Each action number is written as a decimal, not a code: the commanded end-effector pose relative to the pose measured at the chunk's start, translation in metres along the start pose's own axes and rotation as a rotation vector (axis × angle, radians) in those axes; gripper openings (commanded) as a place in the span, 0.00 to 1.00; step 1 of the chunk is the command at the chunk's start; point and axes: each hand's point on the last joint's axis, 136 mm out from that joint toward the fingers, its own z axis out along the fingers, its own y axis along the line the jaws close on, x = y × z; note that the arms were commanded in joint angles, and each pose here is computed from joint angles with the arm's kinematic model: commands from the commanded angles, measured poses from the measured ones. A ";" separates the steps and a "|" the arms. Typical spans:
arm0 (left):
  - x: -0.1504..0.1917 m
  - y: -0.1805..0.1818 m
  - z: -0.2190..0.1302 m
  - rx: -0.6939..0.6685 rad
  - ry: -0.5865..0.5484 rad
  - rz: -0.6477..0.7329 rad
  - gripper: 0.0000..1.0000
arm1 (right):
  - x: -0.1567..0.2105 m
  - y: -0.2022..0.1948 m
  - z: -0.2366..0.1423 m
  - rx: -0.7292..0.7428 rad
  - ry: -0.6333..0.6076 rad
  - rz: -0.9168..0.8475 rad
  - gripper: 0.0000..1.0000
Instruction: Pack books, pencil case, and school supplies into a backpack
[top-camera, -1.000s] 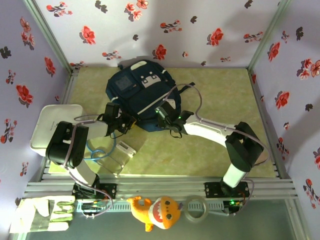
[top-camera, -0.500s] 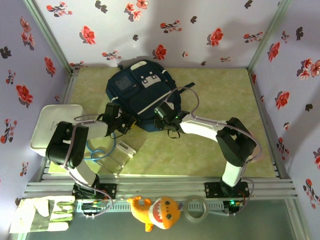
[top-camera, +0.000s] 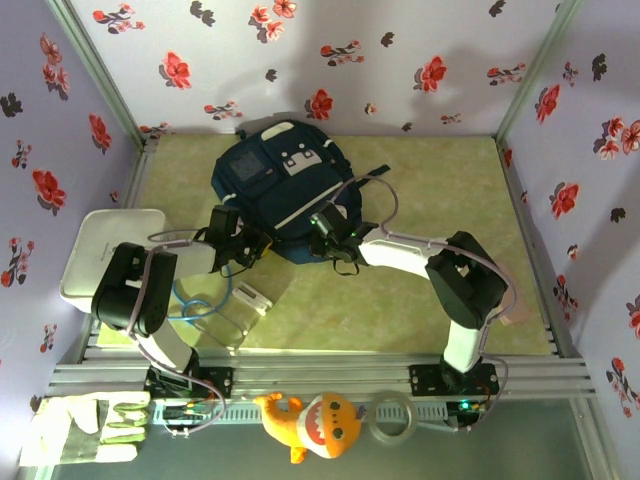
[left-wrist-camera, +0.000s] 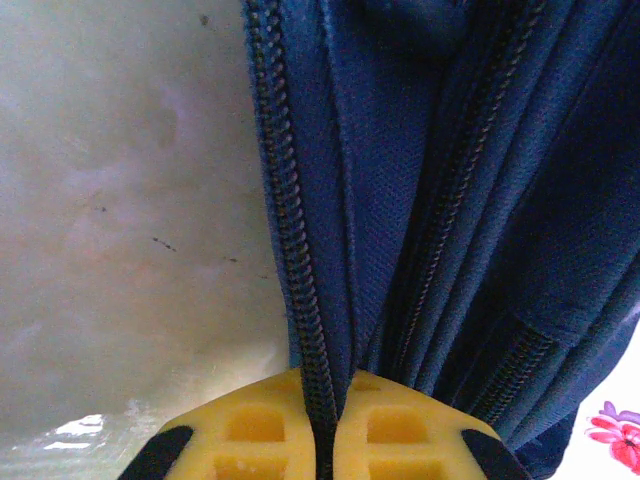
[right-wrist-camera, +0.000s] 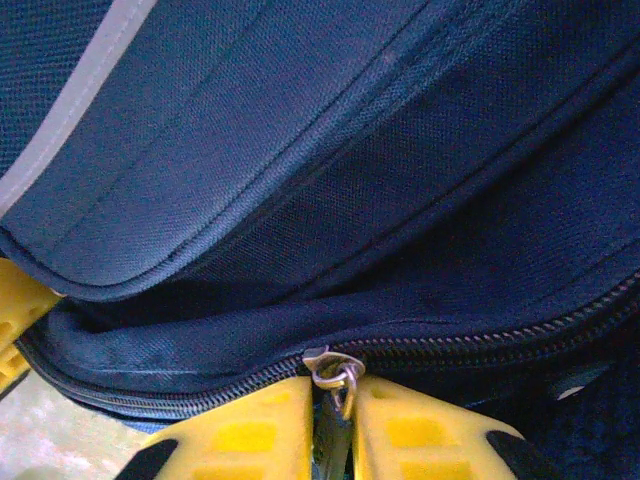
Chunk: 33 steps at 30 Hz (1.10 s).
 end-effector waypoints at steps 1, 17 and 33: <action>-0.007 -0.012 -0.004 0.031 -0.027 0.031 0.02 | -0.007 -0.009 -0.016 0.030 -0.044 0.016 0.15; -0.007 -0.011 -0.003 0.026 -0.025 0.037 0.02 | -0.020 -0.065 -0.045 0.284 -0.141 -0.062 0.01; 0.018 -0.022 -0.009 0.002 0.033 0.149 0.02 | 0.015 -0.123 -0.057 0.442 -0.022 -0.064 0.00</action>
